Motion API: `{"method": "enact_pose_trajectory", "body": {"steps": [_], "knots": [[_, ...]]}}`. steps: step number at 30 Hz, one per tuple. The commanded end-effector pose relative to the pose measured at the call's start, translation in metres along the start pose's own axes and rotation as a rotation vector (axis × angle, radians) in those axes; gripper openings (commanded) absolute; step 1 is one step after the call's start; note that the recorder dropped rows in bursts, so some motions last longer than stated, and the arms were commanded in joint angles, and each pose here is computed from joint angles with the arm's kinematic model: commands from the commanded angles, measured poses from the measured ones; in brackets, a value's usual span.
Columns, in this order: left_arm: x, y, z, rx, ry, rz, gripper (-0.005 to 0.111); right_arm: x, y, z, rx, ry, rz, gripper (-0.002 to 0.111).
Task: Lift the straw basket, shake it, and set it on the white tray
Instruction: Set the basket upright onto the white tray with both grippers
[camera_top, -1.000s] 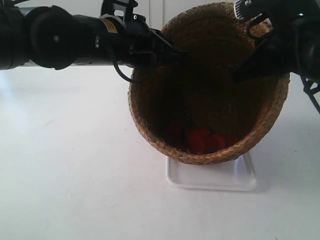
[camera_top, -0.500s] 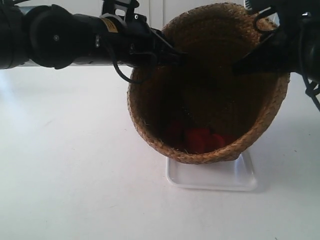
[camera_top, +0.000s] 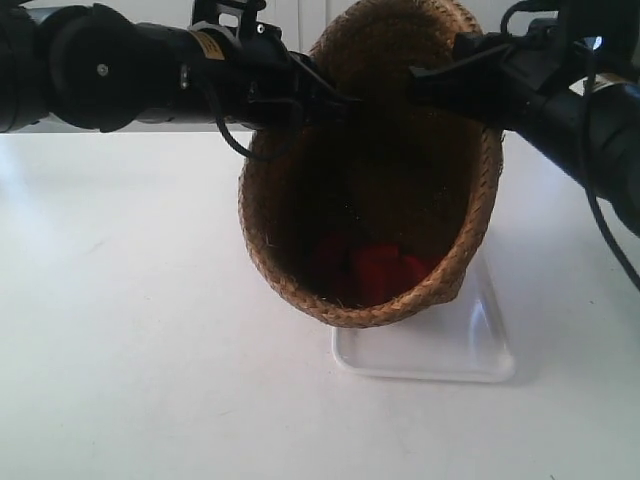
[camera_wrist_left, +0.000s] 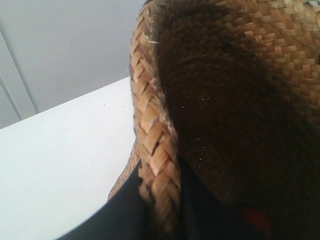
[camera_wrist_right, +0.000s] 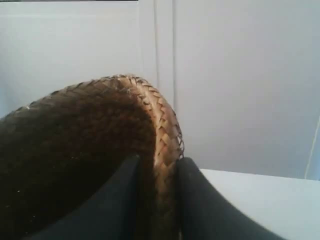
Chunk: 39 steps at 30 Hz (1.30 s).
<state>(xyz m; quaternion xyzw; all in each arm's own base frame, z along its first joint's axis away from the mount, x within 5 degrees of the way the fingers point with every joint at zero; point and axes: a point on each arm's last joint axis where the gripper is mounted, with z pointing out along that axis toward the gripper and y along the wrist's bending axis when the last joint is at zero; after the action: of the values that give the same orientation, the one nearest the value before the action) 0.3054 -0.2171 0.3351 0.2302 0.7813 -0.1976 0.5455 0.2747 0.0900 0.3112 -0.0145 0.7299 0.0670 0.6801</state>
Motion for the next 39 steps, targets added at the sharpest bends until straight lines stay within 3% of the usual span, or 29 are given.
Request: {"method": "enact_pose_trajectory", "body": {"steps": [1, 6, 13, 30, 34, 39], "knots": [[-0.009, -0.009, -0.006, 0.022, -0.037, 0.009, 0.0, -0.001, 0.012, -0.003, -0.172, 0.132, -0.031, 0.0], [-0.009, -0.009, -0.006, 0.022, -0.037, 0.009, 0.0, -0.004, 0.017, -0.005, -0.234, 0.234, -0.058, 0.0], [-0.009, -0.009, -0.006, 0.022, -0.037, 0.009, 0.0, 0.001, 0.016, -0.007, -0.206, 0.34, 0.051, 0.0], [-0.009, -0.009, -0.006, 0.022, -0.037, 0.011, 0.0, -0.002, 0.016, -0.007, -0.214, 0.32, 0.026, 0.0], [-0.01, -0.009, -0.006, 0.018, -0.046, 0.084, 0.0, -0.009, 0.018, -0.005, -0.231, 0.242, 0.037, 0.0], [-0.01, -0.009, -0.006, 0.019, -0.047, 0.076, 0.0, -0.012, 0.019, -0.006, -0.236, 0.218, 0.075, 0.0]]}}
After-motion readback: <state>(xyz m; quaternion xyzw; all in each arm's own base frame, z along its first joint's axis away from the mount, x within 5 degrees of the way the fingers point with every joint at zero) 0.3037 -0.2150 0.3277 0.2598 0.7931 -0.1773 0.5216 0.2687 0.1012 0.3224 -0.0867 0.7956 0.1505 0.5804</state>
